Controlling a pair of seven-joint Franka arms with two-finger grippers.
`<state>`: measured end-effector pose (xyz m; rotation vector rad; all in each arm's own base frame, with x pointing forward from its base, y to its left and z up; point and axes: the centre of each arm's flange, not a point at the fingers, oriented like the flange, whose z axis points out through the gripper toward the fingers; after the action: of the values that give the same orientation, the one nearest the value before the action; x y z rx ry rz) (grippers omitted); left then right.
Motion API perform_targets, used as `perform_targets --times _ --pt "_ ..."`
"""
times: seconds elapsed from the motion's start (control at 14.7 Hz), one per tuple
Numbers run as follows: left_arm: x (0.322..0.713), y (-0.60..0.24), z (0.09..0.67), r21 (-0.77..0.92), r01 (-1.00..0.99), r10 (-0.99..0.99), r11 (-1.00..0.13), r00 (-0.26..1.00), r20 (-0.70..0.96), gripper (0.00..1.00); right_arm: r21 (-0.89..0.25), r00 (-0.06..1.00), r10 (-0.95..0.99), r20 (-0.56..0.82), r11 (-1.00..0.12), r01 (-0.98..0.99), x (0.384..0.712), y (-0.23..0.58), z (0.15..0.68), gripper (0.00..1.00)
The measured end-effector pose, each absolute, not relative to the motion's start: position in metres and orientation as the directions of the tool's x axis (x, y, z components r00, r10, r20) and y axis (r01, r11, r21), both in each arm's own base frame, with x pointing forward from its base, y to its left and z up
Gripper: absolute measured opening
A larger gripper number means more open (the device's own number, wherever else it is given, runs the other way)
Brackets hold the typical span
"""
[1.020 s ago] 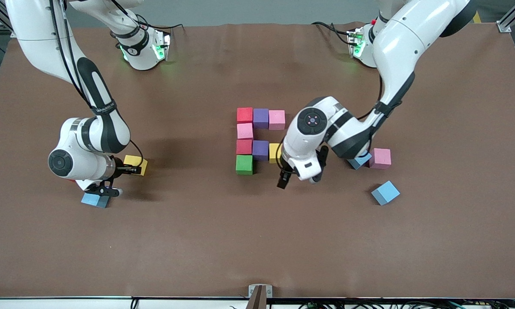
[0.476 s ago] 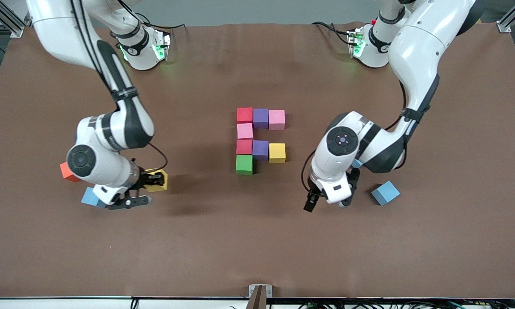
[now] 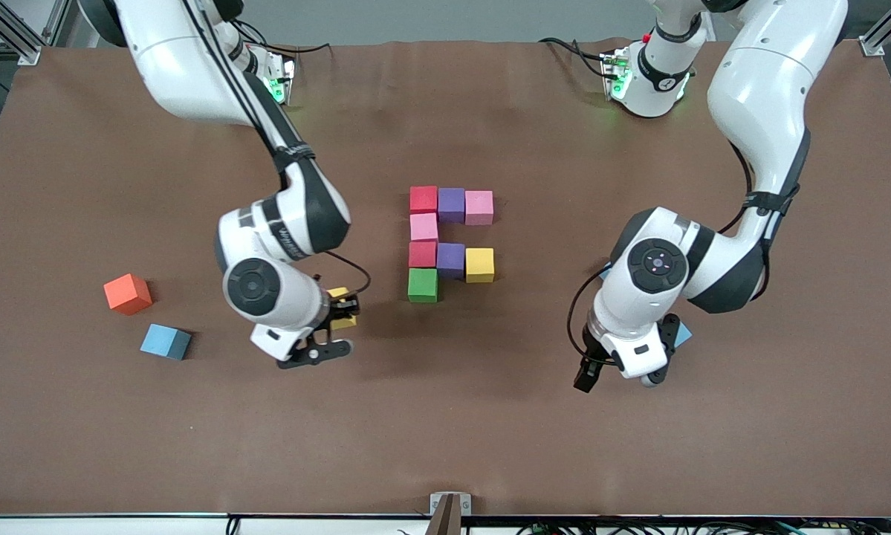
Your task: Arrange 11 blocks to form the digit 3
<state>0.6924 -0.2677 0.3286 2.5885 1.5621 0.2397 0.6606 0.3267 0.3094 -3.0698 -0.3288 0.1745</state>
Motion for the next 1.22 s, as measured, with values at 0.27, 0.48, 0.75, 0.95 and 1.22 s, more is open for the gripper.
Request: perform_targets --times 0.27,0.48,0.75,0.95,1.22 --pt "0.694 -0.262 0.335 0.174 0.84 0.858 -0.514 0.505 0.094 1.0 -0.101 0.982 0.172 -0.083 -0.981 0.163 0.66 0.378 0.3 0.57" --pt "0.694 -0.263 0.34 0.172 0.797 0.815 -0.58 0.57 0.108 1.0 -0.114 0.987 0.143 -0.069 -0.984 0.134 0.66 0.398 0.285 0.57" --pt "0.695 -0.262 0.349 0.172 0.742 0.762 -0.648 0.635 0.127 1.0 -0.135 0.994 0.092 -0.061 -0.987 0.084 0.647 0.429 0.268 0.56" --pt "0.7 -0.246 0.352 0.159 0.686 0.704 -0.71 0.696 0.142 1.0 -0.18 0.996 0.065 -0.059 -0.982 0.054 0.649 0.432 0.263 0.56" --pt "0.704 -0.234 0.352 0.149 0.623 0.64 -0.768 0.755 0.143 1.0 -0.178 0.997 0.056 -0.055 -0.983 0.046 0.651 0.43 0.258 0.56"
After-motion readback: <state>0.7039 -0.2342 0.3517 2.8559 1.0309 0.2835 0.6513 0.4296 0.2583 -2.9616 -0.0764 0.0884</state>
